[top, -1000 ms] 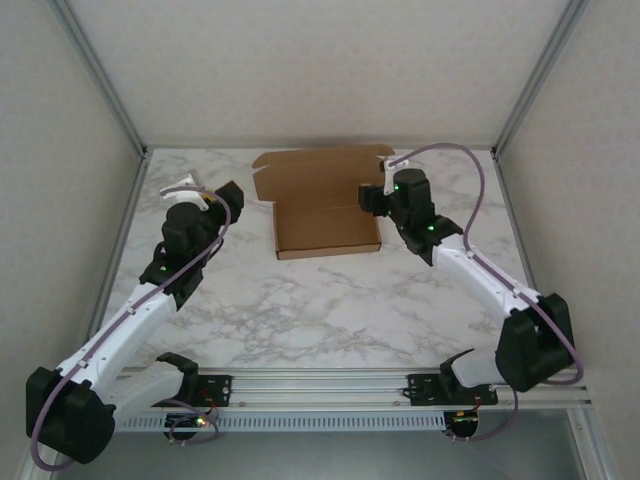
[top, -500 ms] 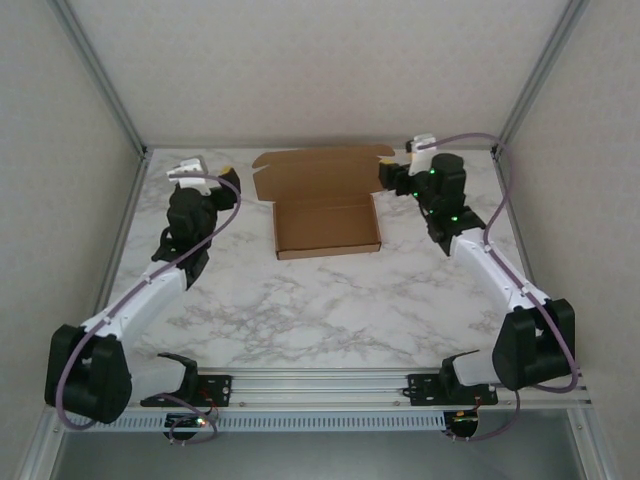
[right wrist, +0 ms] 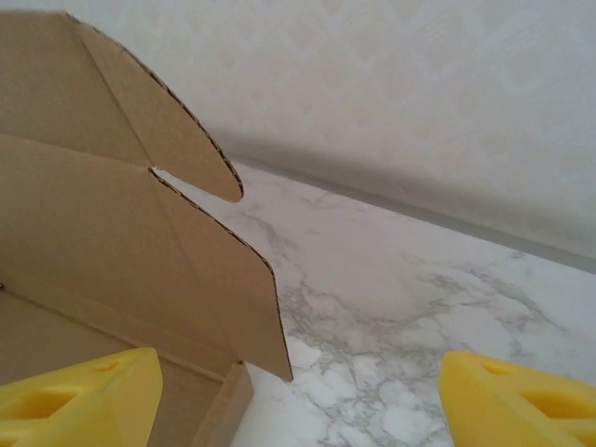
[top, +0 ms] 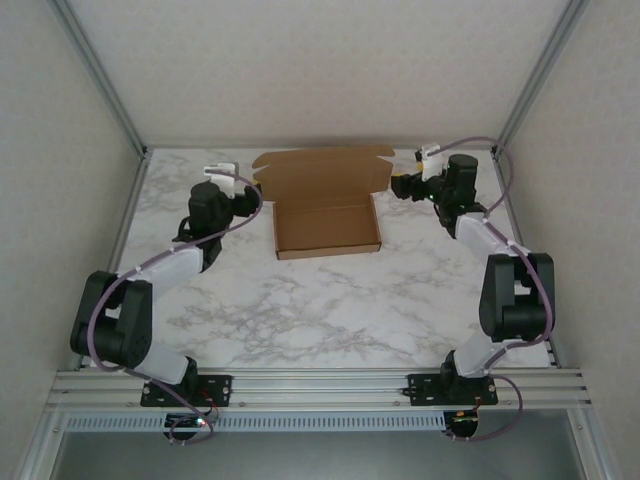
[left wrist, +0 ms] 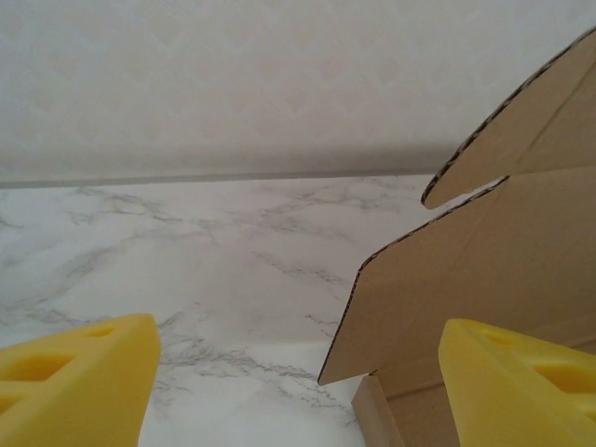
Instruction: Fold the paper box
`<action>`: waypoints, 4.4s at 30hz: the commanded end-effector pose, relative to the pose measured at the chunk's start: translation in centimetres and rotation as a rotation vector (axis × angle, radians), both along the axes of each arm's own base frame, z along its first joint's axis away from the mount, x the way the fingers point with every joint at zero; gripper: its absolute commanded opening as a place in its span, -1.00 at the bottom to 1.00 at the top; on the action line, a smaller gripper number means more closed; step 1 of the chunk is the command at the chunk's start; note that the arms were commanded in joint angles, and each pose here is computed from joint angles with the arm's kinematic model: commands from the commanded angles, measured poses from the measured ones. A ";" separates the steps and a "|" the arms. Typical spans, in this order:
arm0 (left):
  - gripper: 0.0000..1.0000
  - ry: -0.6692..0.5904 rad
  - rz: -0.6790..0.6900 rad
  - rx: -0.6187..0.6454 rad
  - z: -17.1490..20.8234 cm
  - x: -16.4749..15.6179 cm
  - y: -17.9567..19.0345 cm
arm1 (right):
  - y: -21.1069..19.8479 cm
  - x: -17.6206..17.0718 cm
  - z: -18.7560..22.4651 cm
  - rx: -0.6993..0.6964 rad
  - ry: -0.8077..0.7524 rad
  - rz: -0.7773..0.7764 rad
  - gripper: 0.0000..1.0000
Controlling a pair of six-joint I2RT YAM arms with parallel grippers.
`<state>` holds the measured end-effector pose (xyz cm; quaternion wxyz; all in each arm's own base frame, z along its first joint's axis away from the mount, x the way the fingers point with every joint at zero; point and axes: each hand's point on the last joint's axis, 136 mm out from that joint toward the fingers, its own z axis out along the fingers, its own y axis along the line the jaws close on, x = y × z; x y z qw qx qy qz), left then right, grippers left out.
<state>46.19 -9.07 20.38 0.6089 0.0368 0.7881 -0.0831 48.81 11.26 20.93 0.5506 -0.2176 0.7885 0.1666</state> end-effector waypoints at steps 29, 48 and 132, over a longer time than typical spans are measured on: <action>-0.39 0.027 -0.357 -0.079 -1.5 4.7 -7.2 | 7.8 2.6 -2.7 0.003 0.144 0.201 -0.31; -0.57 -0.033 -0.075 -0.413 1.3 0.9 -6.8 | 9.2 -1.5 -0.3 0.274 0.243 -0.185 -0.30; -0.61 -0.125 0.199 -0.169 -8.4 -8.1 -4.6 | 9.4 -9.0 -8.0 0.498 0.088 -0.367 0.22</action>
